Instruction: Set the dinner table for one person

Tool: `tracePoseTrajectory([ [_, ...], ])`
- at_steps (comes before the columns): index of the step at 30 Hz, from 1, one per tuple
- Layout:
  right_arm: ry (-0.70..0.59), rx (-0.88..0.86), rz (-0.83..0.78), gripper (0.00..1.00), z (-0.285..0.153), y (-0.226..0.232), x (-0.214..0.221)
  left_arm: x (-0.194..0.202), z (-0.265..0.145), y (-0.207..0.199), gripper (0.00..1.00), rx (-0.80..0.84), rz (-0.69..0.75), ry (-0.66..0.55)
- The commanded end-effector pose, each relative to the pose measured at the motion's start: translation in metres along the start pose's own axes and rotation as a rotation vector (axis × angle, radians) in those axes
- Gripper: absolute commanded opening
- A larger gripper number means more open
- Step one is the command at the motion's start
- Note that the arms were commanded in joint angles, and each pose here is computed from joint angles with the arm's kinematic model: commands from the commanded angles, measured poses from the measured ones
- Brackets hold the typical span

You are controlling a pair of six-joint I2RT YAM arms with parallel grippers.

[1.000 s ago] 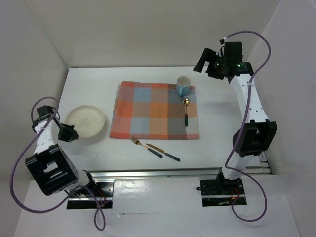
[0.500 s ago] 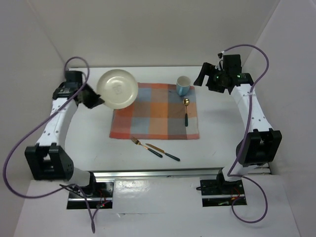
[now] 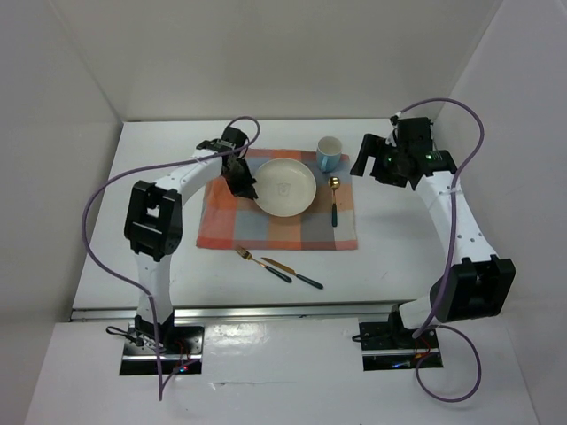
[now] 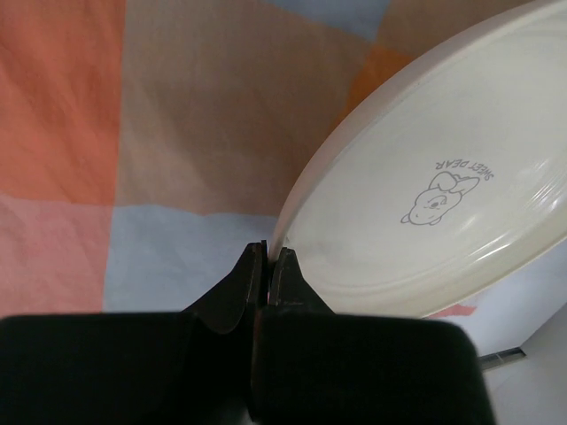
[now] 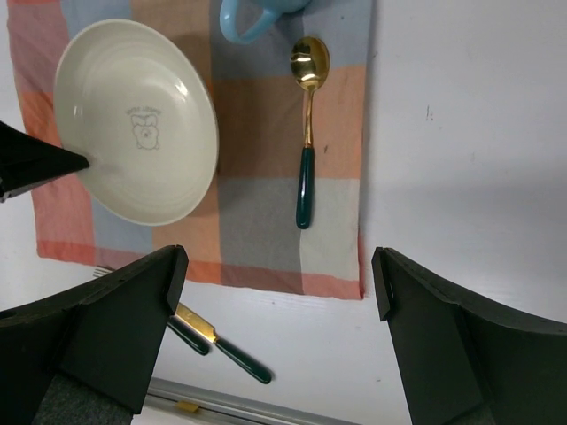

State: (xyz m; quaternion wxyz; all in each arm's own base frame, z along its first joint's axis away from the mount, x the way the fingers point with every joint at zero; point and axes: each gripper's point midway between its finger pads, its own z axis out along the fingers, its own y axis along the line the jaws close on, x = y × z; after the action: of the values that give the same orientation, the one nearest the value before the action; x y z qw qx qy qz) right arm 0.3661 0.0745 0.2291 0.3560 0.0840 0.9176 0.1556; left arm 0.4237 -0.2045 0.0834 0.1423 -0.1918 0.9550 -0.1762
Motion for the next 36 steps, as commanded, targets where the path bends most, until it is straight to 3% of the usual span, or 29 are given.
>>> tracePoseTrajectory([
  [1, -0.017, 0.035, -0.027, 0.99, -0.015, -0.004, -0.001, -0.013, 0.002, -0.006, 0.00, 0.038, -0.006, -0.019],
  [12, 0.026, 0.053, -0.028, 0.99, -0.013, -0.009, 0.018, -0.010, 0.035, 0.015, 0.00, -0.058, -0.020, 0.015],
  [13, 0.026, 0.053, -0.028, 0.99, -0.013, -0.009, 0.018, -0.009, 0.036, 0.016, 0.05, -0.068, -0.022, 0.025],
  [16, 0.050, 0.046, -0.041, 0.99, -0.010, -0.004, 0.024, -0.006, 0.036, 0.014, 0.42, -0.072, 0.007, 0.036],
  [17, 0.050, 0.046, -0.041, 0.99, -0.010, -0.004, 0.024, -0.006, 0.036, 0.014, 0.72, -0.072, 0.008, 0.036],
  [18, 0.050, 0.046, -0.041, 0.99, -0.010, -0.004, 0.024, -0.008, 0.031, 0.011, 0.85, -0.064, 0.021, 0.027],
  [20, 0.061, 0.023, -0.067, 0.99, -0.009, 0.008, 0.030, 0.000, 0.027, 0.012, 0.95, -0.070, 0.037, 0.040],
  [25, 0.142, -0.101, -0.211, 0.98, 0.008, 0.060, 0.069, -0.013, -0.016, 0.008, 0.95, -0.072, 0.049, -0.067],
  [29, 0.248, -0.228, -0.378, 0.91, 0.022, 0.117, 0.145, -0.031, -0.078, -0.003, 0.95, -0.056, 0.076, -0.199],
  [36, 0.373, -0.213, -0.587, 0.78, 0.043, 0.152, 0.249, -0.051, -0.177, 0.009, 0.94, -0.014, 0.048, -0.398],
])
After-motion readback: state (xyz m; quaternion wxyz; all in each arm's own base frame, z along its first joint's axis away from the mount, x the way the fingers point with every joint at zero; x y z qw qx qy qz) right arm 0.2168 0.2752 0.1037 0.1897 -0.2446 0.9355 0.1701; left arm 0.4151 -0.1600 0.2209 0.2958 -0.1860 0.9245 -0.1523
